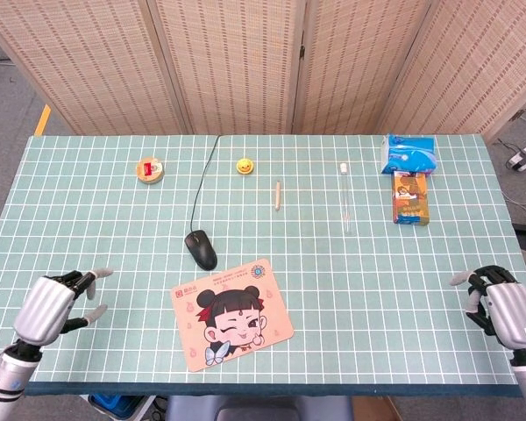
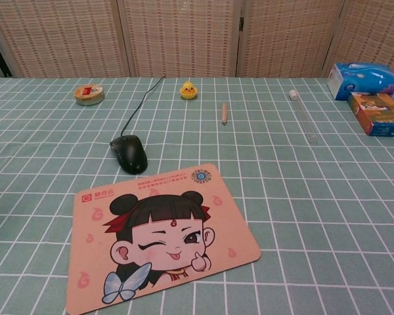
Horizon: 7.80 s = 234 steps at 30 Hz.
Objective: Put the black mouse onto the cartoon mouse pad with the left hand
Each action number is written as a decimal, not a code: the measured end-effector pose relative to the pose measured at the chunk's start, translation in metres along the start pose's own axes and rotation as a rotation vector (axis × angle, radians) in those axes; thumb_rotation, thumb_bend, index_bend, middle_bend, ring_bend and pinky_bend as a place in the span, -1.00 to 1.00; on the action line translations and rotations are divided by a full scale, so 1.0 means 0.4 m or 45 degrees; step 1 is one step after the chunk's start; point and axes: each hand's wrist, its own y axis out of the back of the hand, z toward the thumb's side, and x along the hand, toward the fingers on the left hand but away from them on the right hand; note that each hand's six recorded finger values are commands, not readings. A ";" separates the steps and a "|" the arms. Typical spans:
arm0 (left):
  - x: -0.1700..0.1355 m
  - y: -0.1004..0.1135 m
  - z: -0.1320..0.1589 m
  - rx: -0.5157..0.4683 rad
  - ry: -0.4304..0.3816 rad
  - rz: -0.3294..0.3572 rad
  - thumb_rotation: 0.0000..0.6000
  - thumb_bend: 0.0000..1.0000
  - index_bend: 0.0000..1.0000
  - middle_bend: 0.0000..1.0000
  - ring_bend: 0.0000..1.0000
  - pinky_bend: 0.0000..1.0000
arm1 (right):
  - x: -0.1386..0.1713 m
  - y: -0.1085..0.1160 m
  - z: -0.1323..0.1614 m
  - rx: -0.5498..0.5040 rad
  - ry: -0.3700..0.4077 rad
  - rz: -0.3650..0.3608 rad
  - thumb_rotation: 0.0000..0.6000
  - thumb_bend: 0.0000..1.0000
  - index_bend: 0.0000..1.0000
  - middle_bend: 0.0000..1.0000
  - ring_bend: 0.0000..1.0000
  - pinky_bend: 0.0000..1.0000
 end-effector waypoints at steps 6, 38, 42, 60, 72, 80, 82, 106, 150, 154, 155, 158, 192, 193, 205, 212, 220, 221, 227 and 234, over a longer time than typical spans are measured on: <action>0.100 0.004 0.061 0.067 -0.247 0.044 1.00 -0.54 -0.22 0.99 1.00 1.00 | 0.004 0.013 -0.004 -0.007 -0.003 -0.018 1.00 -0.10 -0.16 -0.32 -0.31 -0.47; 0.428 -0.219 0.241 0.737 -0.830 -0.157 1.00 -0.90 -0.44 1.00 1.00 1.00 | -0.004 0.037 -0.034 -0.104 -0.012 0.016 1.00 -0.10 -0.16 -0.31 -0.31 -0.47; 0.451 -0.247 0.244 0.784 -0.854 -0.193 1.00 -0.91 -0.46 1.00 1.00 1.00 | -0.007 0.043 -0.047 -0.113 -0.030 0.013 1.00 -0.10 -0.16 -0.31 -0.31 -0.47; 0.523 -0.319 0.209 0.869 -0.837 -0.343 1.00 -0.92 -0.37 1.00 1.00 1.00 | -0.034 0.024 -0.082 -0.131 -0.091 0.059 1.00 -0.10 -0.16 -0.31 -0.31 -0.47; 0.542 -0.347 0.196 0.911 -0.800 -0.394 1.00 -0.92 -0.36 1.00 1.00 1.00 | -0.043 0.018 -0.092 -0.135 -0.111 0.071 1.00 -0.10 -0.16 -0.31 -0.31 -0.47; 0.547 -0.366 0.199 0.936 -0.792 -0.419 1.00 -0.92 -0.33 1.00 1.00 1.00 | -0.043 0.021 -0.097 -0.142 -0.116 0.068 1.00 -0.10 -0.16 -0.31 -0.31 -0.47; 0.548 -0.370 0.199 0.946 -0.790 -0.425 1.00 -0.92 -0.31 1.00 1.00 1.00 | -0.043 0.023 -0.098 -0.145 -0.117 0.065 1.00 -0.10 -0.16 -0.31 -0.31 -0.47; 0.545 -0.386 0.190 1.004 -0.729 -0.449 1.00 -0.91 0.14 1.00 1.00 1.00 | -0.041 0.025 -0.098 -0.149 -0.114 0.065 1.00 -0.10 -0.16 -0.31 -0.31 -0.47; 0.329 -0.342 0.380 1.125 -0.822 -0.499 1.00 -0.89 0.20 1.00 1.00 1.00 | 0.011 0.074 -0.065 -0.170 -0.032 0.007 1.00 -0.11 -0.16 -0.31 -0.31 -0.47; 0.308 -0.352 0.411 1.113 -0.846 -0.509 1.00 -0.89 0.20 1.00 1.00 1.00 | 0.015 0.082 -0.067 -0.175 -0.037 -0.003 1.00 -0.11 -0.16 -0.31 -0.31 -0.47; 0.304 -0.353 0.418 1.107 -0.850 -0.510 1.00 -0.89 0.20 1.00 1.00 1.00 | 0.016 0.084 -0.067 -0.177 -0.037 -0.004 1.00 -0.11 -0.16 -0.31 -0.31 -0.47; 0.295 -0.355 0.434 1.097 -0.867 -0.513 1.00 -0.89 0.20 1.00 1.00 1.00 | 0.020 0.088 -0.068 -0.181 -0.035 -0.008 1.00 -0.11 -0.16 -0.31 -0.31 -0.47; 0.314 -0.363 0.575 1.073 -0.933 -0.457 1.00 -0.89 -0.16 1.00 1.00 1.00 | 0.030 0.109 -0.073 -0.206 -0.025 -0.035 1.00 -0.11 -0.16 -0.31 -0.31 -0.47; 0.314 -0.363 0.575 1.077 -0.932 -0.460 1.00 -0.89 -0.20 1.00 1.00 1.00 | 0.030 0.109 -0.073 -0.206 -0.025 -0.036 1.00 -0.11 -0.16 -0.31 -0.31 -0.47; 0.308 -0.343 0.569 1.125 -0.887 -0.468 1.00 -0.89 -0.31 1.00 1.00 1.00 | 0.034 0.113 -0.067 -0.207 -0.007 -0.052 1.00 -0.11 -0.16 -0.31 -0.31 -0.47; 0.296 -0.307 0.497 1.149 -0.784 -0.482 1.00 -0.89 -0.30 1.00 1.00 1.00 | 0.035 0.109 -0.062 -0.199 -0.002 -0.046 1.00 -0.11 -0.16 -0.31 -0.31 -0.47; 0.252 -0.242 0.405 1.102 -0.684 -0.491 1.00 -0.89 -0.30 1.00 1.00 1.00 | 0.032 0.096 -0.050 -0.178 0.006 -0.028 1.00 -0.11 -0.16 -0.31 -0.31 -0.47; 0.248 -0.232 0.397 1.088 -0.673 -0.488 1.00 -0.89 -0.30 1.00 1.00 1.00 | 0.032 0.092 -0.047 -0.174 0.007 -0.023 1.00 -0.11 -0.16 -0.31 -0.31 -0.47; 0.223 -0.163 0.349 0.971 -0.606 -0.434 1.00 -0.89 -0.28 0.81 0.73 1.00 | 0.026 0.073 -0.035 -0.151 0.014 0.007 1.00 -0.11 -0.16 -0.31 -0.31 -0.47; 0.212 -0.109 0.276 0.750 -0.490 -0.343 1.00 -0.89 -0.17 0.59 0.57 1.00 | 0.021 0.052 -0.022 -0.124 0.023 0.037 1.00 -0.12 -0.16 -0.31 -0.31 -0.47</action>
